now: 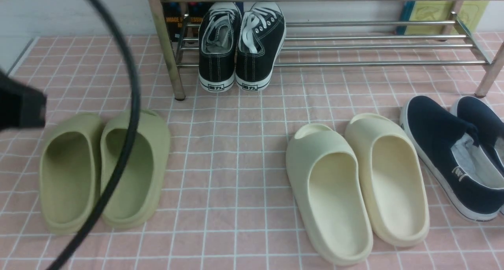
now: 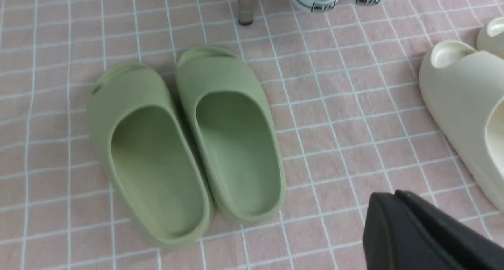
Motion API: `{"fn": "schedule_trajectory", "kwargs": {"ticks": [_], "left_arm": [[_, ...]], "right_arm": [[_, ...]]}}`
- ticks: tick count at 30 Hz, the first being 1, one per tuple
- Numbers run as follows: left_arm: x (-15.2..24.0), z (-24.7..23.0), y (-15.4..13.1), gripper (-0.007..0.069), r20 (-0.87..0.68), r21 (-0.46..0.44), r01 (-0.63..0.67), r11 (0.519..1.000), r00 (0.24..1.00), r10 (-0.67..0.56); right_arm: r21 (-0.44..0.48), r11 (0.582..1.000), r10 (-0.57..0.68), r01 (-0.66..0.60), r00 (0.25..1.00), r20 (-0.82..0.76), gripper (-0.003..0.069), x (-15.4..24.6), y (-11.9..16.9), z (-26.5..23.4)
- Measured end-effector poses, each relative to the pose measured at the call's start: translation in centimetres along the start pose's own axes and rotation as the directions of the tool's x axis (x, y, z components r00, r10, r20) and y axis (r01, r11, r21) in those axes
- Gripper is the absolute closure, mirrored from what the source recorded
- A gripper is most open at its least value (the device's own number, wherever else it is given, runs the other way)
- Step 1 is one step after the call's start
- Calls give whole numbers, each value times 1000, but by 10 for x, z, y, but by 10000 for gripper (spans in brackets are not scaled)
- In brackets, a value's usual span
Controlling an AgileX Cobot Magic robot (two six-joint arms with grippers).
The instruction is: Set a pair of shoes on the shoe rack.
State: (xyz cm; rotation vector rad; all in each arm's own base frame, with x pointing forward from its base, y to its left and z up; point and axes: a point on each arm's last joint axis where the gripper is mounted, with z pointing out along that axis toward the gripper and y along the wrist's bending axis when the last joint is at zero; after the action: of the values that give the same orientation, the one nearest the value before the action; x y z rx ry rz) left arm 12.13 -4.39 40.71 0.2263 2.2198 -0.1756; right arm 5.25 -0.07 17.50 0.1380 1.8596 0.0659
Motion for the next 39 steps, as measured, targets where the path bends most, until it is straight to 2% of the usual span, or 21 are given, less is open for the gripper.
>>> {"fn": "schedule_trajectory", "kwargs": {"ticks": [7, 12, 16, 21, 23, 24, 28, 30, 33, 39], "left_arm": [[45, -27, 18, 623, 27, -60, 29, 998, 999, -27], [61, -58, 32, 623, 127, -113, 7, 994, 992, 8], [76, -63, 37, 623, 205, -122, -1, 993, 978, 27], [106, -36, 37, 623, 349, -149, 25, 988, 937, 29], [130, -12, 34, 623, 453, -150, 68, 986, 892, 7], [134, -6, 34, 623, 447, -153, 67, 986, 895, 9], [172, 30, 34, 623, 579, -177, 110, 978, 816, 13], [191, 48, 37, 622, 579, -209, 118, 971, 815, 26], [215, 71, 41, 622, 510, -244, 121, 962, 860, 22], [225, 78, 43, 622, 438, -262, 120, 958, 899, 7]], "right_arm": [[0, 1000, 0, 0, 1000, 0, 419, 0, 0, 0], [0, 1000, 1, -1, 1000, 0, 419, 0, 0, 0], [0, 1000, 1, -1, 1000, 0, 419, 0, 0, 0], [0, 1000, 0, 0, 1000, 0, 419, 0, 0, 0], [0, 1000, 0, 0, 1000, 0, 419, 0, 0, 0], [0, 1000, 0, 0, 1000, 0, 419, 0, 0, 0], [0, 1000, 0, 0, 1000, 0, 419, 0, 0, 0], [0, 1000, 0, 0, 1000, 0, 419, 0, 0, 0], [0, 1000, 0, 0, 1000, 0, 419, 0, 0, 0], [0, 1000, 0, 0, 1000, 0, 419, 0, 0, 0]]}}
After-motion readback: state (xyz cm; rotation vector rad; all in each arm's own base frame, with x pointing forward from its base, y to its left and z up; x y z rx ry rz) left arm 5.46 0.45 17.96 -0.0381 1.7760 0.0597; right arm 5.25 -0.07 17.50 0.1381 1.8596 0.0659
